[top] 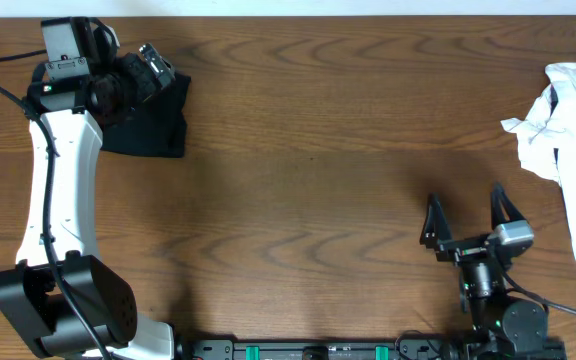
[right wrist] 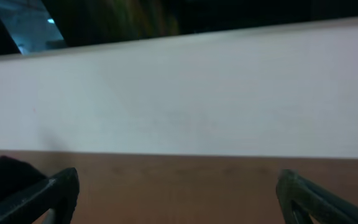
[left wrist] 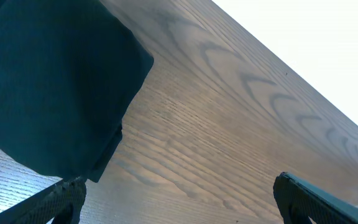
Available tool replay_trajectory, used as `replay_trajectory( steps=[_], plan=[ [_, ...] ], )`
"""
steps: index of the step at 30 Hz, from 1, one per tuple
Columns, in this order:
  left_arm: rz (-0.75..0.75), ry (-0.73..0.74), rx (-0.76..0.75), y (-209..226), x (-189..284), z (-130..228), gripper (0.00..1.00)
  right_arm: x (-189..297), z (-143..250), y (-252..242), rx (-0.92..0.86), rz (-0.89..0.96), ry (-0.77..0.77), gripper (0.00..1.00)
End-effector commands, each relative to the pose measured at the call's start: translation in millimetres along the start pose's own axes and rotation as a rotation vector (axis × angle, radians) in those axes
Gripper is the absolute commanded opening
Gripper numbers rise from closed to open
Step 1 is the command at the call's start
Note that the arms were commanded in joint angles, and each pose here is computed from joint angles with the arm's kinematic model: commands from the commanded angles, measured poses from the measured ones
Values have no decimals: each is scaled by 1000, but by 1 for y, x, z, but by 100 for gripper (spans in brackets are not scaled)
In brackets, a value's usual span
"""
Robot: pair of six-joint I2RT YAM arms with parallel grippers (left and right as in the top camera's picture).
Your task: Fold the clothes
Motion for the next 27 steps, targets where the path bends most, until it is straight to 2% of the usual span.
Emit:
replay_trajectory(
  steps=[1, 13, 27],
  plan=[
    [0, -1, 2, 1, 0, -1, 98, 0, 18, -1, -1, 14, 41, 99],
    [0, -1, 2, 1, 0, -1, 98, 5, 51, -5, 17, 58, 275, 99],
    [0, -1, 2, 1, 0, -1, 98, 6, 52, -5, 15, 59, 278, 99]
  ],
)
Point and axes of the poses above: each gripper's point midway between its finger pads, its own x axis back along the fingers, its own y axis along the line the jaws close on, z = x × y, the point moved 10 cm from there along x, back along the fingers, and after that the axes turned 6 degrees about x, right-handed, at the moved point
